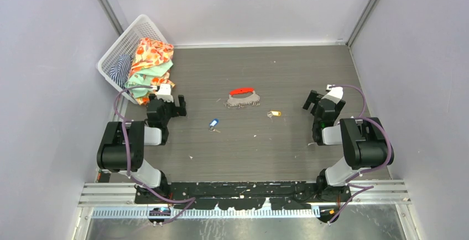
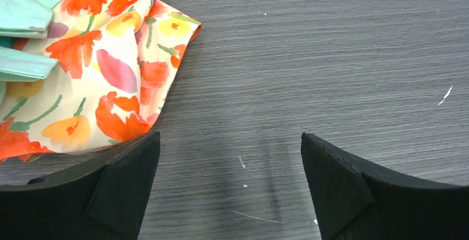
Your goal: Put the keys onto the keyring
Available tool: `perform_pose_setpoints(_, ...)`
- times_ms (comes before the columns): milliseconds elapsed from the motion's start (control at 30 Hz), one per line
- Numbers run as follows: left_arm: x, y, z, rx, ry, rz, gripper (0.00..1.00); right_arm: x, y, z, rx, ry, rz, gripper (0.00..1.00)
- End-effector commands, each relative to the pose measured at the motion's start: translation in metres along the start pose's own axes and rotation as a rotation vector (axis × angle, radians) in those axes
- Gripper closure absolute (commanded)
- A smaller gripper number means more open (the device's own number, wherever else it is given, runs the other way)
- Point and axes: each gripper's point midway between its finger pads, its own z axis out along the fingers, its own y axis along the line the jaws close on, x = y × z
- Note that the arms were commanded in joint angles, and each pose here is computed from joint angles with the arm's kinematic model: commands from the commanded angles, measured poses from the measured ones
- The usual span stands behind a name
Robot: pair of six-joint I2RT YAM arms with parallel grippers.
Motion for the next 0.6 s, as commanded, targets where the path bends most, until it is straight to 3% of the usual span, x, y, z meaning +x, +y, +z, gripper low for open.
perform_pose_setpoints(0,-0.012,0.003,0.0,-0.016,-0.042,0.007,0.0,-0.02,0.003,0.002,-0.007,-0.069,0.036,0.0)
perform_pose_setpoints(433,-0.016,0.003,0.0,-0.007,-0.043,0.0,0.0,-0.021,0.004,0.002,-0.008,-0.068,0.036,0.0)
perform_pose_setpoints(567,-0.047,0.006,-0.002,-0.014,0.076,-0.008,0.0,-0.038,-0.014,-0.002,0.108,-0.075,0.075,0.0)
